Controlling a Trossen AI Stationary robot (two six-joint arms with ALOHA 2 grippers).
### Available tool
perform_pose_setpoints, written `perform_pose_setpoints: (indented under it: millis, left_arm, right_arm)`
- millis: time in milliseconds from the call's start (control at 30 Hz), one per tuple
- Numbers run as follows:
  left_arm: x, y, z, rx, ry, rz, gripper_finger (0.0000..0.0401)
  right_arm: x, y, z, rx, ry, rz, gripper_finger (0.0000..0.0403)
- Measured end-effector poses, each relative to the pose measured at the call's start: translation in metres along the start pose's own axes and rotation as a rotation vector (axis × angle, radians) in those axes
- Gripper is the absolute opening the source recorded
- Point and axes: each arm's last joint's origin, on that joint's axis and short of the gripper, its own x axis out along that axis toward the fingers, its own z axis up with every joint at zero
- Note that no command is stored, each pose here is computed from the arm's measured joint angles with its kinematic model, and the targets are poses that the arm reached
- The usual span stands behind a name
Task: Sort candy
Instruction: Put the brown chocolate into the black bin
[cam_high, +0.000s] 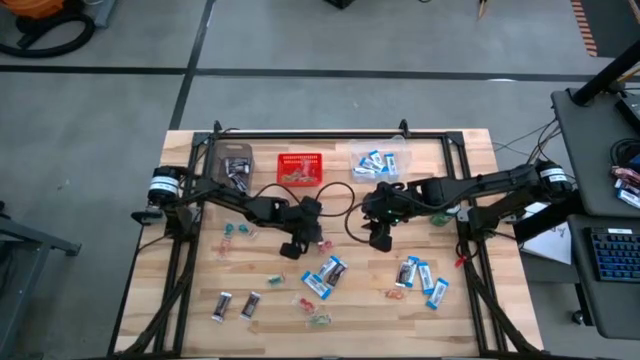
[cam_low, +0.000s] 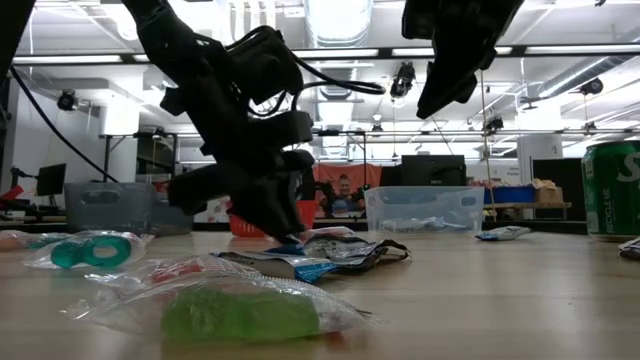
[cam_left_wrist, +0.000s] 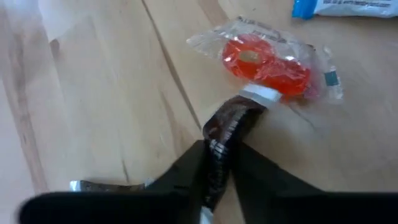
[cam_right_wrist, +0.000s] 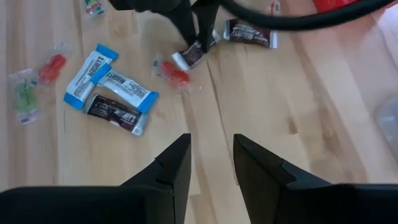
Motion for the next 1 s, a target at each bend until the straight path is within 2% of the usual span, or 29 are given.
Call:
perform_pose_setpoints:
  millis: [100, 300, 467, 533, 600, 767, 833, 900, 1000]
  left_arm:
    - [-0.007, 0.001, 0.000, -0.038, 0.011, 0.004, 0.0011]
    - [-0.048, 0.007, 0.010, -0.100, -0.054, -0.001, 0.0009]
    - [-0.101, 0.012, 0.010, -0.194, -0.057, 0.049, 0.0006]
    - [-0.124, 0.014, 0.004, -0.284, -0.021, 0.114, 0.0006]
    - [-0.145, 0.019, -0.006, -0.418, 0.039, 0.238, 0.0006]
    - [-0.188, 0.030, -0.046, -0.819, 0.234, 0.722, 0.0006]
    - [-0.199, 0.034, -0.067, -0.964, 0.321, 0.853, 0.0005]
    - [-0.203, 0.038, -0.085, -1.075, 0.379, 0.892, 0.0004]
    - [-0.196, 0.042, -0.109, -1.174, 0.440, 0.860, 0.0005]
  right_arm:
    - [0.000, 0.007, -0.003, 0.023, 0.008, 0.014, 0.0104]
    - [0.001, 0.026, -0.010, 0.014, -0.008, 0.044, 0.0094]
    - [0.003, 0.038, -0.014, 0.002, -0.045, 0.019, 0.0086]
    - [0.003, 0.041, -0.015, 0.005, -0.065, 0.020, 0.0083]
    - [0.003, 0.044, -0.015, 0.014, -0.076, 0.030, 0.0080]
    - [0.005, 0.046, -0.013, 0.019, -0.109, 0.031, 0.0077]
    - [0.007, 0.046, -0.012, 0.022, -0.120, 0.010, 0.0079]
    - [0.010, 0.046, -0.012, 0.023, -0.121, -0.005, 0.0080]
    - [0.016, 0.047, -0.013, 0.021, -0.109, -0.010, 0.0078]
